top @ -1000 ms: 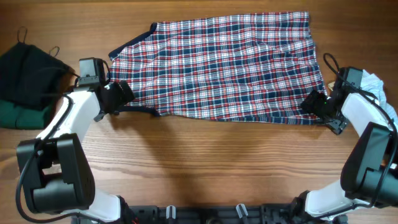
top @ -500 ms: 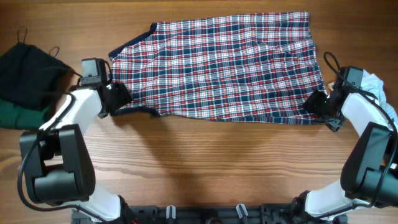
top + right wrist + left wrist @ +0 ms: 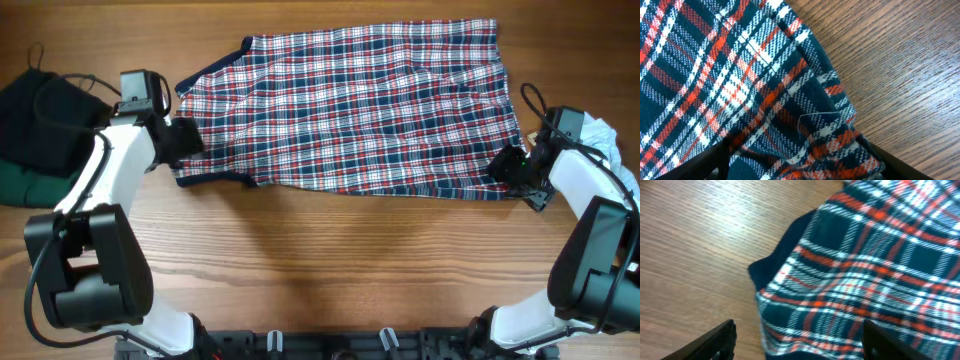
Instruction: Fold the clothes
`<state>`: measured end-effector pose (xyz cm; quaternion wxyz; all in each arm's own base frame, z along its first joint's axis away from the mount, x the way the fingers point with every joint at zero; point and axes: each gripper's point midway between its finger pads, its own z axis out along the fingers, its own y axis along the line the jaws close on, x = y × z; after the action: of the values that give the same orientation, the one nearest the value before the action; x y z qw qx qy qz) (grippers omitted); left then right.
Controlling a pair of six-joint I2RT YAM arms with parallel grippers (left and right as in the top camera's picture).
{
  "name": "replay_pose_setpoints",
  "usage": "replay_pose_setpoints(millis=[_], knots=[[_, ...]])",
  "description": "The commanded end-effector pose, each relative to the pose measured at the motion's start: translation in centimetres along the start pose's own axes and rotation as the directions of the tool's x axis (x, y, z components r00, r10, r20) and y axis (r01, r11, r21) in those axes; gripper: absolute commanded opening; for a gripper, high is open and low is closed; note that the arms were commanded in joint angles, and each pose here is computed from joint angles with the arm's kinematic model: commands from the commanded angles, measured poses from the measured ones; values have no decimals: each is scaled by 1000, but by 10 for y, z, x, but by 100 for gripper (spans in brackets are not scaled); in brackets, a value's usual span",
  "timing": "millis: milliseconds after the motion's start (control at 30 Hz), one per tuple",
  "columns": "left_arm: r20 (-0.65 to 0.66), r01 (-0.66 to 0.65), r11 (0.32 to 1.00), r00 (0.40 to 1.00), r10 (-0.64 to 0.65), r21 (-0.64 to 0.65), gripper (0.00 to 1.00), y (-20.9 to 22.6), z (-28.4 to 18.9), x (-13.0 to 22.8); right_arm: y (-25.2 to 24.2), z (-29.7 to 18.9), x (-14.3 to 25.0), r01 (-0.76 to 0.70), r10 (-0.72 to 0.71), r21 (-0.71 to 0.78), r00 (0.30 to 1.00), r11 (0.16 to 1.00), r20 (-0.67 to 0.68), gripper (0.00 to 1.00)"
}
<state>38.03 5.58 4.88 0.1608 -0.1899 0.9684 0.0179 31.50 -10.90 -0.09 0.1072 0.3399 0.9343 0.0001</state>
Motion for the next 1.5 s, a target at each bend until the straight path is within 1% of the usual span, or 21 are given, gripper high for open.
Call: replay_pose_setpoints(millis=[0, 100, 167, 233, 267, 300, 333, 367, 400, 433, 467, 700, 767, 967, 1133, 1467], knots=[[-13, -61, 997, 998, 60, -54, 80, 11, 7, 0, 1, 9, 8, -3, 2, -14, 999, 1000, -39, 84], [-89, -63, 996, 994, 57, -67, 80, 19, 32, 13, 1, 9, 8, -2, 2, -14, 999, 1000, -39, 83], [-140, -62, 998, 988, 58, -21, 80, 11, 44, 25, 1, 9, 8, -2, 2, -14, 999, 1000, -39, 82], [-159, -58, 998, 986, 58, 7, 77, 6, 50, 29, 1, 9, 9, -1, 0, -14, 999, 1000, -41, 81], [-157, -58, 998, 986, 58, 8, 73, 6, 50, 28, 1, 9, 9, 11, -11, -15, 999, 1000, -42, 72], [-157, -58, 998, 986, 58, 8, 66, 6, 50, 28, 1, 9, 11, 22, -23, -20, 999, 1000, -48, 64], [-157, -58, 998, 986, 58, 8, 39, 6, 50, 28, 3, 9, 13, 26, -27, -29, 998, 999, -60, 56], [-156, -58, 998, 986, 58, 8, 14, 6, 50, 28, 4, 9, 15, 43, -45, -37, 997, 998, -66, 45], [-152, -57, 998, 987, 58, 9, 4, 5, 49, 27, 4, 9, 15, 46, -49, -38, 997, 998, -66, 40], [-149, -55, 998, 987, 58, 18, 4, 3, 48, 25, 4, 8, 14, 47, -49, -38, 997, 998, -67, 25], [-146, -52, 998, 988, 58, 42, 4, -1, 47, 23, 4, 7, 13, 47, -49, -37, 996, 998, -69, 4], [-72, -43, 982, 996, 57, 182, 4, -28, 18, -5, 7, -21, -6, 73, -74, -11, 994, 997, -78, 4], [-64, -41, 982, 997, 53, 184, 4, -29, 12, -11, 7, -34, -15, 75, -74, 12, 994, 997, -78, 4], [-43, -43, 981, 998, 52, 188, 4, -33, -8, -30, 17, -71, -43, 72, -72, 0, 997, 997, -41, 4], [-44, -20, 975, 999, 31, 221, 4, -40, -15, -35, 22, -74, -45, 44, -45, -21, 998, 999, -36, 4], [-66, 16, 976, 998, -2, 217, 4, -40, -23, -36, 35, -86, -65, 1, 0, -66, 1000, 998, 21, 4]])
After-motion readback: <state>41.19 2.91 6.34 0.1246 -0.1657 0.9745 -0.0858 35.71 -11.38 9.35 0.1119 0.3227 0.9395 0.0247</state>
